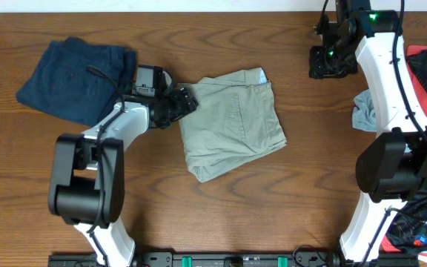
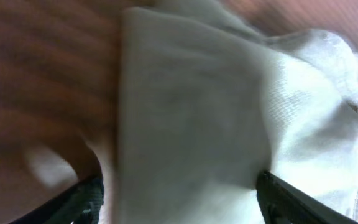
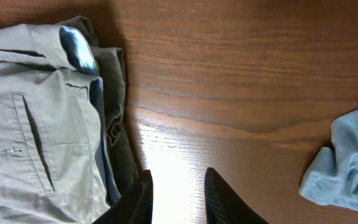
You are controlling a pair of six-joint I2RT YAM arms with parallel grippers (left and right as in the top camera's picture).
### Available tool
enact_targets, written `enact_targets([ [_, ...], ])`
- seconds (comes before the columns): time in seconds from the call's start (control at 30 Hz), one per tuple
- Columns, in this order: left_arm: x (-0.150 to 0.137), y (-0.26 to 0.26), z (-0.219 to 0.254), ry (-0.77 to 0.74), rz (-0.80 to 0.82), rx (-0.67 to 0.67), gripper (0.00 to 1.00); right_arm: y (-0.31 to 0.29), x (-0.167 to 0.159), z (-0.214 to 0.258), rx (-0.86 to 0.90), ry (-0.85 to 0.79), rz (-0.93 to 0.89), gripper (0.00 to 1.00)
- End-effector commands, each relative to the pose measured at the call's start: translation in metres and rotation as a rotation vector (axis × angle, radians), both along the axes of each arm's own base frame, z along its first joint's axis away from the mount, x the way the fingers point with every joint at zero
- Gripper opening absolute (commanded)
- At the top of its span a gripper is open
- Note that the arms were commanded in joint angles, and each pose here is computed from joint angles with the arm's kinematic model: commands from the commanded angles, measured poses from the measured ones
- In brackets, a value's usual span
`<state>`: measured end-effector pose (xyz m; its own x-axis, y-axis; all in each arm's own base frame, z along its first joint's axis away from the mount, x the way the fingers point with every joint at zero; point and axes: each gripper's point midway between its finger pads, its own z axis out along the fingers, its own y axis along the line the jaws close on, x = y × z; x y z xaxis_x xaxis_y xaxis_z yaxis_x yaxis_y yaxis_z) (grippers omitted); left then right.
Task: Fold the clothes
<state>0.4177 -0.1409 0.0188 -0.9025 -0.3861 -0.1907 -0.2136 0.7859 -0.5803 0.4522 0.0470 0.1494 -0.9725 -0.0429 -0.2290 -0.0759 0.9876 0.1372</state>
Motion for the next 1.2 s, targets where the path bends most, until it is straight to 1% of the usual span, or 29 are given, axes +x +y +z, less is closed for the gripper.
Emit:
enact_targets([
  [0.0, -0.008, -0.035, -0.007, -0.009, -0.138, -0.122, 0.29, 0.002, 0.001, 0.009, 0.008, -0.022, 0.017, 0.26],
  [0.03, -0.004, -0.04, -0.003, -0.037, -0.155, -0.136, 0.09, 0.002, 0.001, 0.009, 0.008, -0.022, 0.018, 0.26],
  [0.07, 0.0, -0.042, 0.001, -0.066, -0.16, -0.139, 0.06, 0.002, 0.001, 0.009, 0.008, -0.022, 0.018, 0.26],
  [0.17, 0.02, -0.039, 0.024, -0.176, -0.15, -0.149, 0.06, 0.002, 0.001, 0.008, 0.007, -0.02, 0.018, 0.26],
  [0.23, 0.038, -0.023, 0.048, -0.258, -0.111, -0.139, 0.06, 0.0, 0.001, 0.008, 0.007, -0.021, 0.014, 0.26],
  [0.33, 0.071, 0.023, 0.097, -0.39, 0.005, -0.087, 0.06, -0.002, 0.001, 0.008, 0.004, -0.021, 0.01, 0.26],
  [0.43, 0.096, 0.082, 0.151, -0.521, 0.138, -0.031, 0.06, -0.002, 0.001, 0.008, 0.004, -0.02, 0.01, 0.26],
  [0.5, 0.102, 0.125, 0.185, -0.597, 0.224, 0.002, 0.06, -0.002, 0.002, 0.008, 0.004, -0.021, 0.01, 0.26],
  [0.57, 0.102, 0.17, 0.209, -0.648, 0.307, 0.032, 0.06, -0.002, 0.002, 0.008, 0.003, -0.022, 0.01, 0.26],
  [0.63, 0.095, 0.213, 0.221, -0.672, 0.392, 0.066, 0.06, -0.002, 0.002, 0.008, 0.002, -0.024, 0.017, 0.26],
  [0.7, 0.084, 0.259, 0.222, -0.664, 0.481, 0.097, 0.07, -0.002, 0.002, 0.008, 0.0, -0.024, 0.024, 0.26],
  [0.73, 0.078, 0.277, 0.218, -0.646, 0.518, 0.106, 0.09, -0.002, 0.002, 0.008, -0.001, -0.024, 0.025, 0.26],
  [0.77, 0.07, 0.297, 0.209, -0.608, 0.564, 0.119, 0.17, -0.002, 0.002, 0.008, 0.0, -0.025, 0.025, 0.26],
  [0.8, 0.059, 0.315, 0.197, -0.556, 0.609, 0.128, 0.28, -0.002, 0.002, 0.009, -0.001, -0.026, 0.024, 0.26],
  [0.87, 0.042, 0.337, 0.175, -0.46, 0.669, 0.13, 0.41, -0.003, 0.003, 0.009, 0.0, -0.03, 0.023, 0.26],
  [0.9, 0.033, 0.344, 0.161, -0.405, 0.694, 0.123, 0.5, -0.003, 0.004, 0.009, 0.0, -0.032, 0.023, 0.26],
  [0.93, 0.026, 0.349, 0.15, -0.359, 0.712, 0.116, 0.65, -0.003, 0.004, 0.009, 0.0, -0.034, 0.024, 0.26],
  [0.97, 0.018, 0.353, 0.139, -0.309, 0.728, 0.108, 0.86, -0.003, 0.004, 0.009, -0.002, -0.037, 0.031, 0.26],
  [1.0, 0.011, 0.355, 0.131, -0.271, 0.739, 0.1, 0.99, -0.003, 0.004, 0.009, -0.003, -0.038, 0.034, 0.26],
  [1.07, -0.003, 0.359, 0.12, -0.208, 0.766, 0.088, 0.98, -0.004, 0.004, 0.009, -0.004, -0.038, 0.038, 0.27],
  [1.17, -0.004, 0.36, 0.126, -0.223, 0.76, 0.065, 0.98, -0.005, 0.005, 0.009, -0.004, -0.038, 0.036, 0.27],
])
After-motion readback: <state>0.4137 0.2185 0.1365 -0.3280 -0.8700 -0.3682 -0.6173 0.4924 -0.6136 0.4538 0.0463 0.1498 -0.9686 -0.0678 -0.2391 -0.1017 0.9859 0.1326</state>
